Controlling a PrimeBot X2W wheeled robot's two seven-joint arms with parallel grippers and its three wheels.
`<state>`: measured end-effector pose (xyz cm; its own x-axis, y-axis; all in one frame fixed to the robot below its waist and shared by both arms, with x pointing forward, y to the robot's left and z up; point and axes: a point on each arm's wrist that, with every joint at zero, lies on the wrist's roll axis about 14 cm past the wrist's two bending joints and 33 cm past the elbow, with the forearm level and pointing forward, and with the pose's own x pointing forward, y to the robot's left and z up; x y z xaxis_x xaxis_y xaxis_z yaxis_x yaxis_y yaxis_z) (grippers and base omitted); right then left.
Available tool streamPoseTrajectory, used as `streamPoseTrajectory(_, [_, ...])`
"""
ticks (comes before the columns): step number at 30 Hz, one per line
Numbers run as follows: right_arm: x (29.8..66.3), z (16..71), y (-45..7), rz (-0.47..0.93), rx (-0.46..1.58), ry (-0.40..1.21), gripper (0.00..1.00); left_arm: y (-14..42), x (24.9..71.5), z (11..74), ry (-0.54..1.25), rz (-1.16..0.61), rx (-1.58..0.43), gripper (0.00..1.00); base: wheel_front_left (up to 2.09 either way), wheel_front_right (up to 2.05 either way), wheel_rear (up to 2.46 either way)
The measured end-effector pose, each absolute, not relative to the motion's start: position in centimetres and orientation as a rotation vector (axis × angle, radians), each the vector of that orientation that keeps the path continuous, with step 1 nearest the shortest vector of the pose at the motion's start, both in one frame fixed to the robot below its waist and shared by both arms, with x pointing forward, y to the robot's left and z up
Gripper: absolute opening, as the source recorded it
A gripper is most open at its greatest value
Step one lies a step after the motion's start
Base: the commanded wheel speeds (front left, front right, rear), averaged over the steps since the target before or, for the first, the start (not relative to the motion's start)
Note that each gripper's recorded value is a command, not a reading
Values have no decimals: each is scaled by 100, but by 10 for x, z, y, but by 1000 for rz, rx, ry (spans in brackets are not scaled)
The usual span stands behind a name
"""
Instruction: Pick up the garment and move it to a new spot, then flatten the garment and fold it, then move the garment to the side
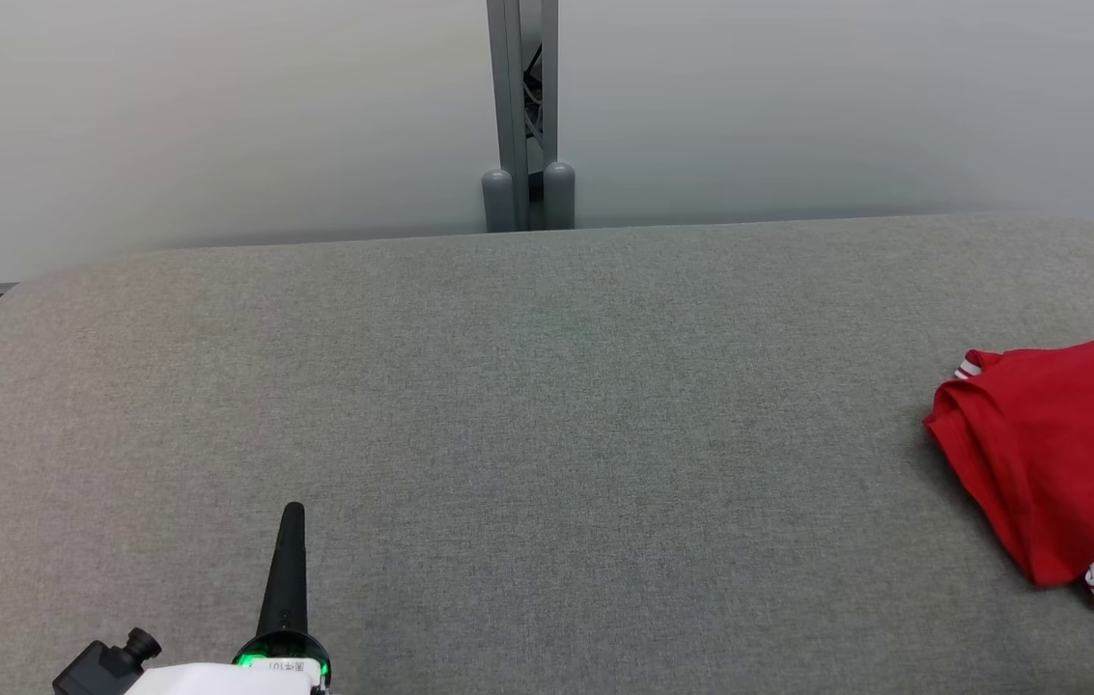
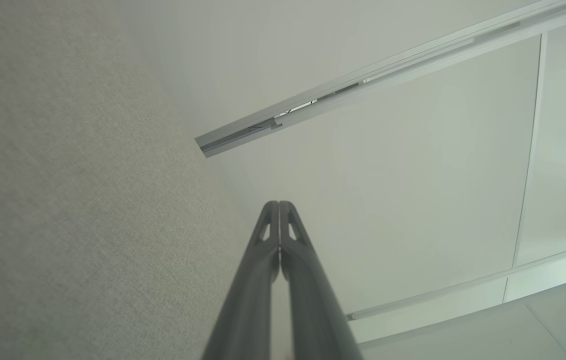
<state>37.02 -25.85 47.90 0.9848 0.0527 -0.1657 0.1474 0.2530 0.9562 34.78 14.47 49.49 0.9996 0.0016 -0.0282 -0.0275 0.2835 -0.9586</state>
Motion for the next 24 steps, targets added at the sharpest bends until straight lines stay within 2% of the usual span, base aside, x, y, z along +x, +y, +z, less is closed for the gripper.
streamPoseTrajectory(24, [369,491,-269,-6,1489,124,0,143,346,496,-3,41,-1461,0,0,0,0])
